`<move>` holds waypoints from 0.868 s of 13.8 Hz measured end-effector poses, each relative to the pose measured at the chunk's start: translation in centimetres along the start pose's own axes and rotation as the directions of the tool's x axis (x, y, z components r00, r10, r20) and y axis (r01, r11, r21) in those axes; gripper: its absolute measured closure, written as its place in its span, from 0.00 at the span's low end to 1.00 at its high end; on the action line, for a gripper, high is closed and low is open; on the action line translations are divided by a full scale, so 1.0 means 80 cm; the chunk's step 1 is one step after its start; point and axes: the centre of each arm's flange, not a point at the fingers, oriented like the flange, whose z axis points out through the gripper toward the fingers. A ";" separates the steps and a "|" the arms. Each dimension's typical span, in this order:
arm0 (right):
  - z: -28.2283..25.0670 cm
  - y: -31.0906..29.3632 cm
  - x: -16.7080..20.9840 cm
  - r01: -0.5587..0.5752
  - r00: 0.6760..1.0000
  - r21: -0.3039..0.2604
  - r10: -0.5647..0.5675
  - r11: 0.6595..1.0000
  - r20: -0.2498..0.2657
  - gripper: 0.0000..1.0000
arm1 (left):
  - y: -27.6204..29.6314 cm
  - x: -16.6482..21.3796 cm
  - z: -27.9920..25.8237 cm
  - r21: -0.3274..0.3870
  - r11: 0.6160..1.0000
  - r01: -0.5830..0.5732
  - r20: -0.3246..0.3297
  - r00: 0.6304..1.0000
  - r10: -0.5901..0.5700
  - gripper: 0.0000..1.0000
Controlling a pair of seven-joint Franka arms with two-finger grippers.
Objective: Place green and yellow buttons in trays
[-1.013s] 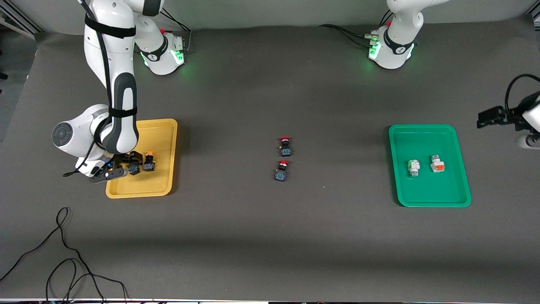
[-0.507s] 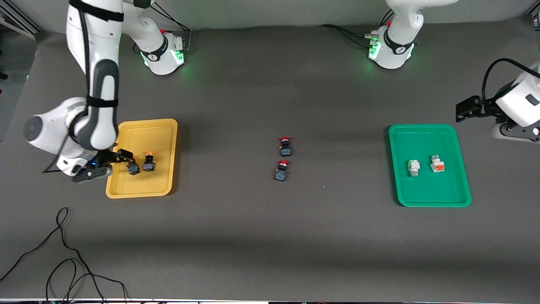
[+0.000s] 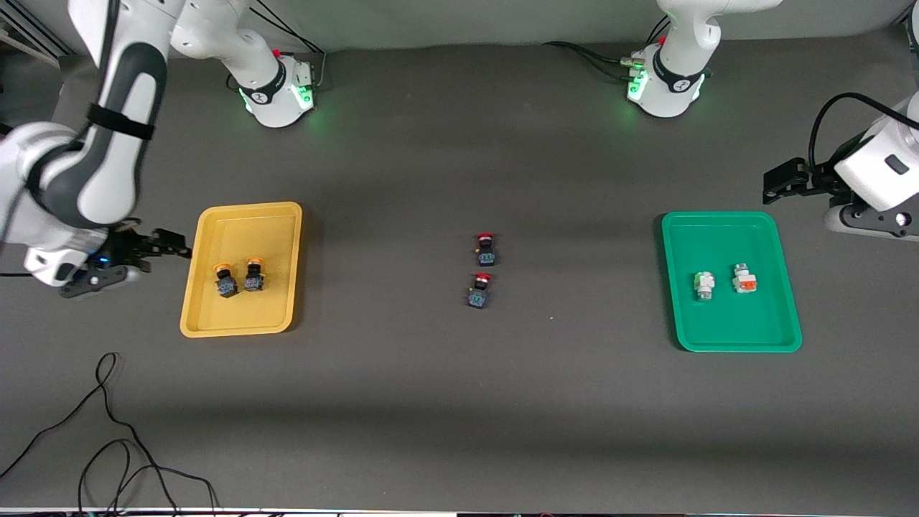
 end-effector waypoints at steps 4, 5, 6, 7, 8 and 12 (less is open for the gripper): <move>-0.092 -0.002 -0.012 -0.010 1.000 0.014 0.010 1.000 0.001 0.00 | 0.000 0.000 0.000 -0.001 0.999 0.035 -0.001 0.999 -0.035 0.00; -0.117 -0.003 -0.018 -0.009 1.000 -0.002 0.009 1.000 0.004 0.00 | 0.000 0.000 -0.001 -0.001 0.999 0.036 -0.001 0.999 -0.036 0.00; -0.143 -0.006 -0.023 -0.014 1.000 -0.021 0.015 1.000 0.011 0.00 | 0.000 0.000 -0.001 -0.001 0.999 0.036 -0.001 0.999 -0.036 0.00; -0.168 -0.012 -0.028 -0.034 0.999 -0.035 0.035 0.999 0.018 0.00 | 0.000 0.000 -0.001 -0.001 0.999 0.036 -0.001 0.999 -0.036 0.00; -0.192 -0.022 -0.030 -0.064 0.998 -0.045 0.065 0.997 0.019 0.00 | 0.000 0.000 -0.001 -0.001 0.999 0.036 -0.001 0.999 -0.036 0.00; -0.262 -0.093 -0.008 -0.214 0.977 -0.103 0.212 0.971 -0.029 0.00 | 0.001 0.000 -0.001 -0.001 0.999 0.036 -0.001 0.999 -0.036 0.00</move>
